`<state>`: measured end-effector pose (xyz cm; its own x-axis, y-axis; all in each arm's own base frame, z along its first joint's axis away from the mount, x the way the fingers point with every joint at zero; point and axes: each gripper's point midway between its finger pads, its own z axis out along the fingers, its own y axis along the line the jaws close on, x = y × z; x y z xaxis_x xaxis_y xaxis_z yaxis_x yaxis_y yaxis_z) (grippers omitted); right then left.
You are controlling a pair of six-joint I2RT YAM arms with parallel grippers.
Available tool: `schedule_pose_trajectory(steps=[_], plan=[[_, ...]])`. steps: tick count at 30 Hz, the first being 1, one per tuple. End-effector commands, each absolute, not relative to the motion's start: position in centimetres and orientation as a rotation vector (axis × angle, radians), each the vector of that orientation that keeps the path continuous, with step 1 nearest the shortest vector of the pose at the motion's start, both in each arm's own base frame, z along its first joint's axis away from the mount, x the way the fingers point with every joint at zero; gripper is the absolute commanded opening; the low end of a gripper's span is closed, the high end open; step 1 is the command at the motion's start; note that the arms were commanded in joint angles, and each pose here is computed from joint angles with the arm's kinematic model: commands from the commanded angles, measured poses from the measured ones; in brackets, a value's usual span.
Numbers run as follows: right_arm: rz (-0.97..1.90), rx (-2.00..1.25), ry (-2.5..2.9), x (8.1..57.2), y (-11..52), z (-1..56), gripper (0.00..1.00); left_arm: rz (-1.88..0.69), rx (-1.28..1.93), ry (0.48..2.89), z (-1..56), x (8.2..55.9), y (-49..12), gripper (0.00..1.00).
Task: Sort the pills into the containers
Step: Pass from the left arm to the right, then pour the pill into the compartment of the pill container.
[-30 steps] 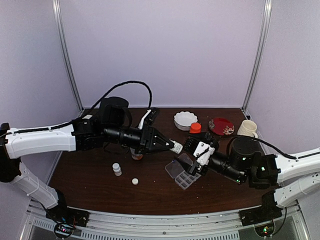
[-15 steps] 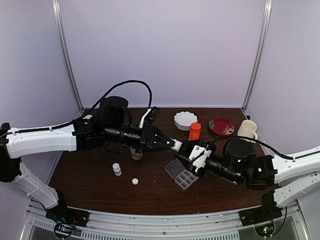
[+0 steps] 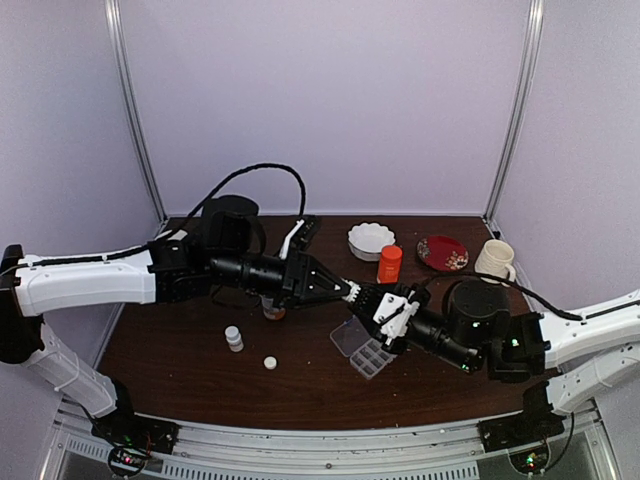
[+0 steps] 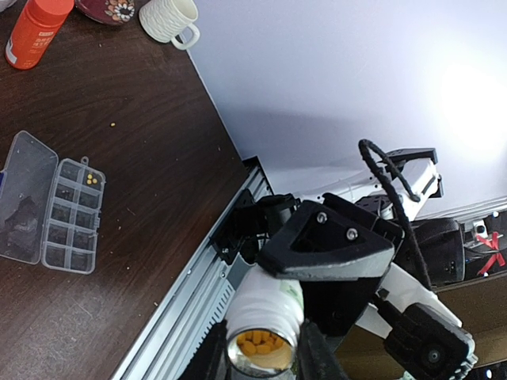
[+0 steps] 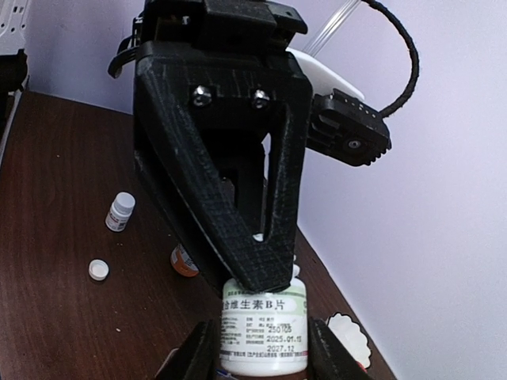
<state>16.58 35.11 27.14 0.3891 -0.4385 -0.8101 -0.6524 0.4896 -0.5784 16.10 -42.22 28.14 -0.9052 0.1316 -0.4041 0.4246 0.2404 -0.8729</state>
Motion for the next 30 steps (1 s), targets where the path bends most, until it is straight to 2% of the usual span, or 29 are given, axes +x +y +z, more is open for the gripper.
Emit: schedule_pose_trajectory(steps=[1, 3, 6, 9, 12, 16, 19, 25, 30], plan=[[0.183, -1.083, 1.226, 16.6, 35.2, 28.3, 0.33, -1.751, 0.528, 2.225, 28.4, 16.3, -42.4, 0.0], [0.184, -1.077, 1.228, 16.7, 35.1, 28.4, 0.31, -1.752, 0.528, 2.221, 28.4, 16.3, -42.4, 0.0], [0.192, -1.069, 1.23, 16.6, 35.0, 28.5, 0.19, -1.751, 0.53, 2.218, 28.4, 16.3, -42.4, 0.02], [0.198, -1.07, 1.242, 16.6, 34.9, 28.2, 0.18, -1.751, 0.53, 2.216, 28.4, 16.3, -42.4, 0.07], [0.208, -1.079, 1.269, 16.5, 34.7, 27.7, 0.18, -1.748, 0.54, 2.197, 28.6, 16.3, -42.3, 0.28], [0.258, -1.07, 1.31, 16.0, 33.7, 26.8, 0.14, -1.7, 0.574, 2.144, 29.6, 16.6, -41.6, 0.63], [0.309, -1.05, 1.353, 15.6, 32.7, 25.8, 0.13, -1.618, 0.574, 2.113, 30.4, 17.5, -40.4, 0.76], [0.438, -0.989, 1.458, 14.8, 30.5, 23.3, 0.09, -1.444, 0.592, 2.077, 30.3, 18.9, -38.3, 0.79], [0.621, -0.907, 1.597, 15.0, 29.5, 20.5, 0.08, -1.288, 0.625, 2.094, 27.6, 19.9, -37.5, 0.79]])
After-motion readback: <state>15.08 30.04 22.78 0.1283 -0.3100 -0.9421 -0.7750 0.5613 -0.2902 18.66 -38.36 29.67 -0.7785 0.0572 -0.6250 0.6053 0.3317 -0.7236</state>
